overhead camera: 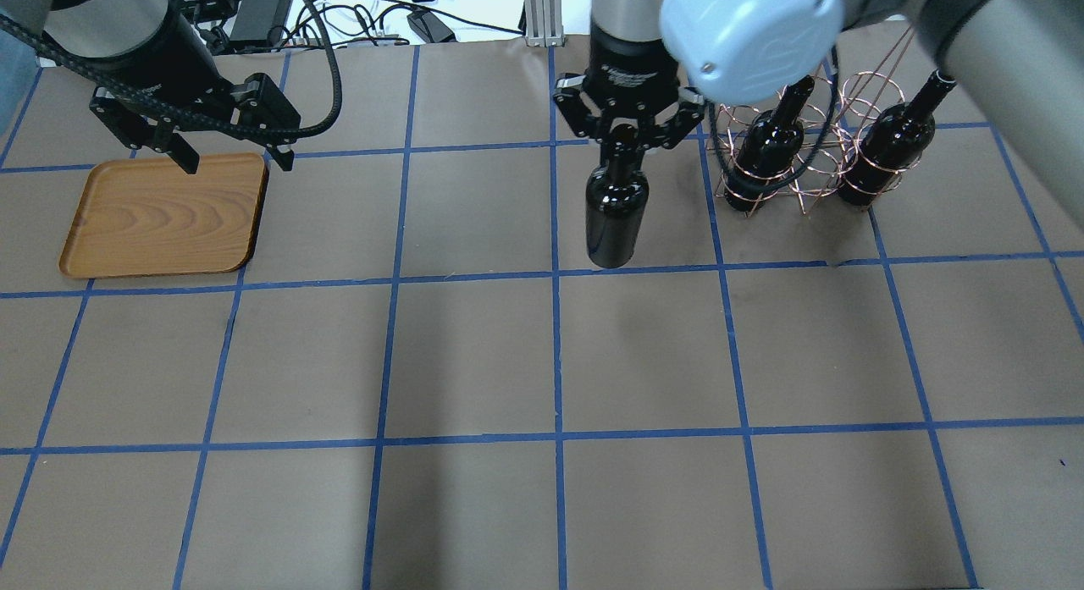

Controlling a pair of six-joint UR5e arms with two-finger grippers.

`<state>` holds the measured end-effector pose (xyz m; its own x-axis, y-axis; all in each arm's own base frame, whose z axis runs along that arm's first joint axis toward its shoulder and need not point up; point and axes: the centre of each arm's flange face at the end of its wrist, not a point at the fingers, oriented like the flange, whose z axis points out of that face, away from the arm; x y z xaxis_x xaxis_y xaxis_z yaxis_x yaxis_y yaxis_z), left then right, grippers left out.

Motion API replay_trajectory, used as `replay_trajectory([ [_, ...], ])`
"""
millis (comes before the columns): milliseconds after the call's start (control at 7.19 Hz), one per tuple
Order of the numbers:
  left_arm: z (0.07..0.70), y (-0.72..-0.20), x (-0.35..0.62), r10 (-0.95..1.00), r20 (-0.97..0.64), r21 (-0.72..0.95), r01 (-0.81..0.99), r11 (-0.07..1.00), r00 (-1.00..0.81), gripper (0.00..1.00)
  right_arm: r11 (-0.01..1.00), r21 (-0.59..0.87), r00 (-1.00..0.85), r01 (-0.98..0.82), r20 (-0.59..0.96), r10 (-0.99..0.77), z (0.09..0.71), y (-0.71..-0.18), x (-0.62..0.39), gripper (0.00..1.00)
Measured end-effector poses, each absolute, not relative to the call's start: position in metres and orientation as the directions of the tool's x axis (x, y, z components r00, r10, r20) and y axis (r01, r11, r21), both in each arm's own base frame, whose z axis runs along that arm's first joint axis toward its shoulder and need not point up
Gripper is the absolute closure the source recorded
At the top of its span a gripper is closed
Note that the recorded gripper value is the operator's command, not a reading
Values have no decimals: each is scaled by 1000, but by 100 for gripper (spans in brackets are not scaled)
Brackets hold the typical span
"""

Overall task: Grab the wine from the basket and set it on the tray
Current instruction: 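Carry the bottle toward the table center and stand it upright with the right gripper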

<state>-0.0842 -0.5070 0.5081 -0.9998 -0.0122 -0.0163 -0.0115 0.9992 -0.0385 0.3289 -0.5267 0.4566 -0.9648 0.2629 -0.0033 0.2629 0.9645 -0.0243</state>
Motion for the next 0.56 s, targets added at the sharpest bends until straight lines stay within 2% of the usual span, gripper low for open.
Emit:
replay_trajectory([
  [557,506,-512,-55,-69,-13,-34,-68,997,-998,0,927,-34,-928,373,-27,373,410,-481,451,94],
])
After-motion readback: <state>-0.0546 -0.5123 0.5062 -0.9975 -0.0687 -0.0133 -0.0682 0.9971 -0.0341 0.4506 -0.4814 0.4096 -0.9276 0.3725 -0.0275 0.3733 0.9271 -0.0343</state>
